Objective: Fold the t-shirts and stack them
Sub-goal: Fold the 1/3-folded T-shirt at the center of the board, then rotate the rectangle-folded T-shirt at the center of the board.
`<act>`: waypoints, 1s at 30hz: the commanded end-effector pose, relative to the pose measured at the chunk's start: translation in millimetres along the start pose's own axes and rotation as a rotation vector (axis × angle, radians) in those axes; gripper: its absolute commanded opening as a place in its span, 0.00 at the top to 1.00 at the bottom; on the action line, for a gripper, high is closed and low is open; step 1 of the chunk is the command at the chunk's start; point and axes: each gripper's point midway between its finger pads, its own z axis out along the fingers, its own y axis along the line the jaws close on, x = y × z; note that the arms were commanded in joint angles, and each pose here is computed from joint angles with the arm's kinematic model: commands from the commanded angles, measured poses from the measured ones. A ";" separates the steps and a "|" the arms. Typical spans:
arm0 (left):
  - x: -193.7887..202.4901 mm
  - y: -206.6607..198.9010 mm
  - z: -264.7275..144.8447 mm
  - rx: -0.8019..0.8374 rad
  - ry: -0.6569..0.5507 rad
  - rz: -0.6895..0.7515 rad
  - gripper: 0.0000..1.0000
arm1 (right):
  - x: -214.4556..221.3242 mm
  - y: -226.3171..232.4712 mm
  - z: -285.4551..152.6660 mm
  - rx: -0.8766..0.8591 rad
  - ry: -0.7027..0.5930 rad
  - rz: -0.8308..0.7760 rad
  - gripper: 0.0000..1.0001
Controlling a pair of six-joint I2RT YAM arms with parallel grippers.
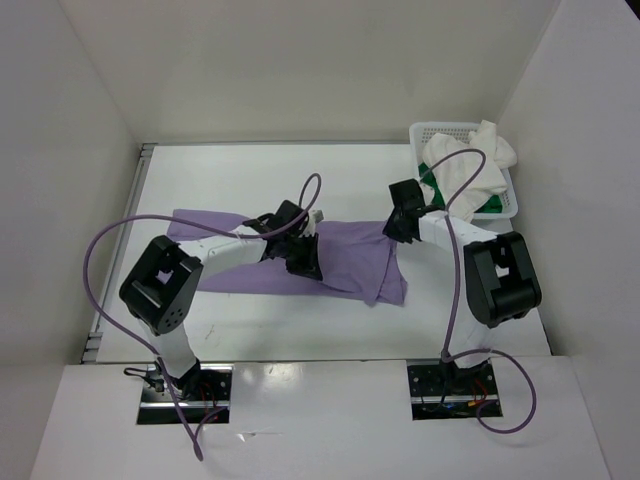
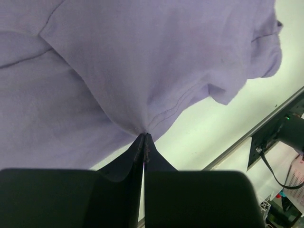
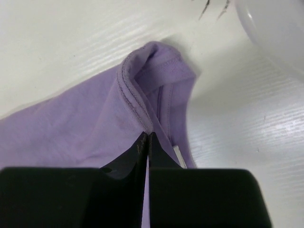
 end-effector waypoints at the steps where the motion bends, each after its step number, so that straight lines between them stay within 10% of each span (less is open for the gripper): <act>1: -4.0 -8.7 -13.8 0.013 -0.027 0.040 0.97 | -27.1 12.8 5.0 -0.012 -0.073 -0.004 0.98; 7: 0.4 -0.7 -14.3 -0.023 -0.013 0.050 0.90 | -42.9 16.2 12.6 0.006 -0.103 -0.002 0.94; 18: -1.2 19.0 -39.9 -0.129 -0.047 0.093 0.36 | -60.7 28.3 -6.5 -0.036 -0.139 0.011 0.65; 23: -49.3 47.0 -74.3 -0.145 -0.187 0.008 0.31 | -65.9 33.7 -46.9 -0.118 -0.158 0.012 0.63; 26: -86.2 74.3 -99.0 -0.147 -0.306 -0.070 0.29 | -53.5 34.7 -54.4 -0.163 -0.123 -0.003 0.83; 30: -120.0 129.0 -120.2 -0.215 -0.413 -0.205 0.56 | -18.6 52.6 -49.9 -0.212 -0.058 -0.064 0.99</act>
